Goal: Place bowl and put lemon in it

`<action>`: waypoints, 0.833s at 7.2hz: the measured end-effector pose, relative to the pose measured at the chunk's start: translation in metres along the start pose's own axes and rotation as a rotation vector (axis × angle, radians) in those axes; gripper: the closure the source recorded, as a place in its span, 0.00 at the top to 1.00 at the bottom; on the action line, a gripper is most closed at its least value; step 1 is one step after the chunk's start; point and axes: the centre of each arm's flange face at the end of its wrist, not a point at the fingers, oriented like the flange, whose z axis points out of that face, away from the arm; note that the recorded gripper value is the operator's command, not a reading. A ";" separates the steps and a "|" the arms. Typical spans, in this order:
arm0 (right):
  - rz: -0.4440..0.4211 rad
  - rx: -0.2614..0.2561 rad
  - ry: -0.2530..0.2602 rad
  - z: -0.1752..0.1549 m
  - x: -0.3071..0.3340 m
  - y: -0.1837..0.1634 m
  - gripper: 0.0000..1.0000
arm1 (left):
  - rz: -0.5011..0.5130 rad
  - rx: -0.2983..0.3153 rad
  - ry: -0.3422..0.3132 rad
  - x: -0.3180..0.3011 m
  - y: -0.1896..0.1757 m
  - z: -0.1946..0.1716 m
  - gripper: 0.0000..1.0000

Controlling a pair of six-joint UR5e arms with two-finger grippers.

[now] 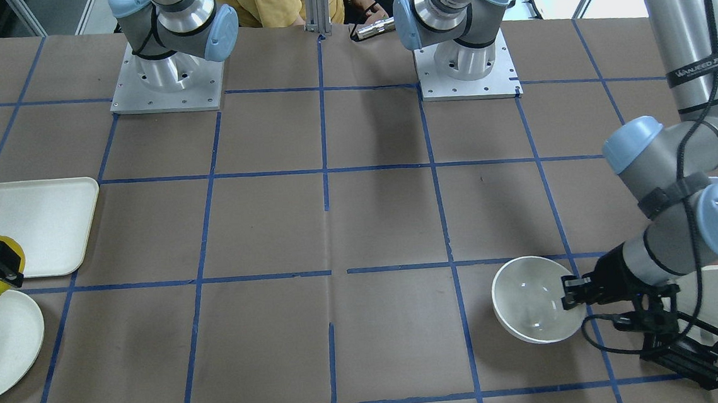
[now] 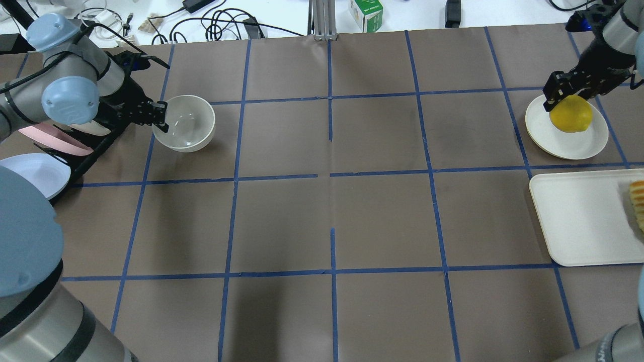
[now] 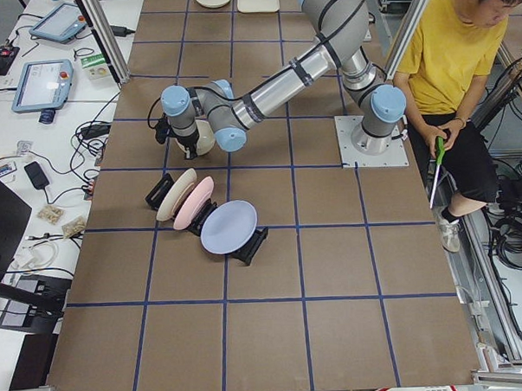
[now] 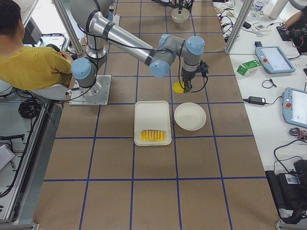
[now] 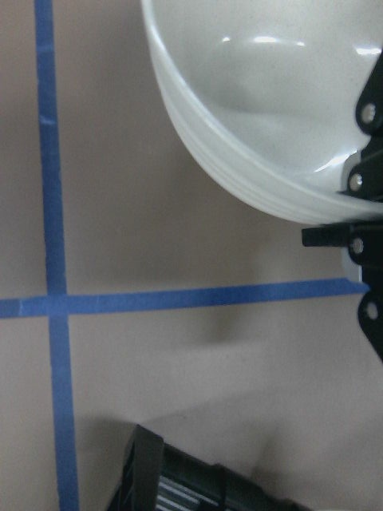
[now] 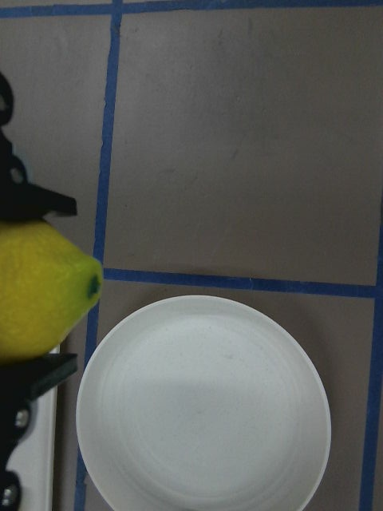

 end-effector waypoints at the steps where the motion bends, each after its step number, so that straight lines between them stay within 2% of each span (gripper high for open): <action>1: 0.023 -0.005 -0.004 -0.005 -0.017 -0.001 0.00 | 0.007 -0.008 0.055 0.053 0.002 0.009 0.00; 2: 0.047 -0.008 -0.009 -0.010 -0.036 -0.001 0.00 | -0.002 -0.027 0.104 0.111 0.010 0.024 0.00; 3: 0.067 -0.008 -0.012 -0.014 -0.057 -0.002 0.00 | 0.005 -0.045 0.122 0.167 0.022 0.040 0.00; 5: 0.114 -0.009 -0.013 -0.019 -0.102 -0.004 0.00 | 0.009 -0.047 0.113 0.266 0.043 0.069 0.00; 6: 0.142 -0.005 -0.014 -0.023 -0.127 -0.004 0.00 | 0.010 -0.046 0.091 0.293 0.051 0.082 0.00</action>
